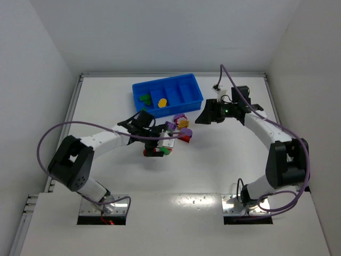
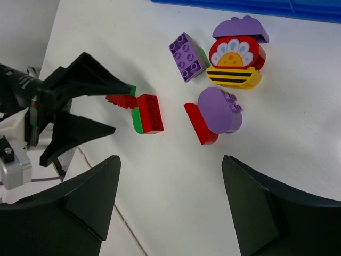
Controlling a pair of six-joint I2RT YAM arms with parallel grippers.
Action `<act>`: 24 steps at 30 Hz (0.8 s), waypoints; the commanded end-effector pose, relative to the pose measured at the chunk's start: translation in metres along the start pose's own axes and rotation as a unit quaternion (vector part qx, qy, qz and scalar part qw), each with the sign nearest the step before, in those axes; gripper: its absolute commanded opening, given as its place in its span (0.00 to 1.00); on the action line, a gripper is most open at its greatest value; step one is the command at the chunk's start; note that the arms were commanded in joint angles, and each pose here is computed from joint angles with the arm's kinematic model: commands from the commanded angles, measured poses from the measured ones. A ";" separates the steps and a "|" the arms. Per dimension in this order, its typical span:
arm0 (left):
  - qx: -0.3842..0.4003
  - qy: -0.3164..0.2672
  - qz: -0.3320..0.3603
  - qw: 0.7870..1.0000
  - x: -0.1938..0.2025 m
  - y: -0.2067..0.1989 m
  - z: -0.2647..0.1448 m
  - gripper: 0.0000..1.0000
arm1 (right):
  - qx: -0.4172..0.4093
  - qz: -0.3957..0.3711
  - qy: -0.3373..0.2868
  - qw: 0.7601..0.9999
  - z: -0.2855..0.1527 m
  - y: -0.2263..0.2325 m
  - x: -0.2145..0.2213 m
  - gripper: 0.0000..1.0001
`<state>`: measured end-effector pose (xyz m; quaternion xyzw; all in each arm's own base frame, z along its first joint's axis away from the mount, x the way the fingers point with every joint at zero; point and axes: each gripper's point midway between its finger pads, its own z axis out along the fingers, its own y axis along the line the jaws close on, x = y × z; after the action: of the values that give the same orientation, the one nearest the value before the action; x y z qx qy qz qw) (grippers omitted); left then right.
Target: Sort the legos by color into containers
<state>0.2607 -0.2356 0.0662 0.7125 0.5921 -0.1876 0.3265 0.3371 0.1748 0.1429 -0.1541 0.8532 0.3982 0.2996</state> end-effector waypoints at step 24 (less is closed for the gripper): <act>0.122 -0.025 0.119 0.985 0.011 0.012 0.032 0.92 | 0.007 -0.013 -0.023 1.000 -0.012 -0.007 -0.011 0.78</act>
<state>0.2738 -0.2402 0.0269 0.8064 0.4884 -0.2185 0.2519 0.3394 0.1627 0.1424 -0.1413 0.8562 0.3921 0.3054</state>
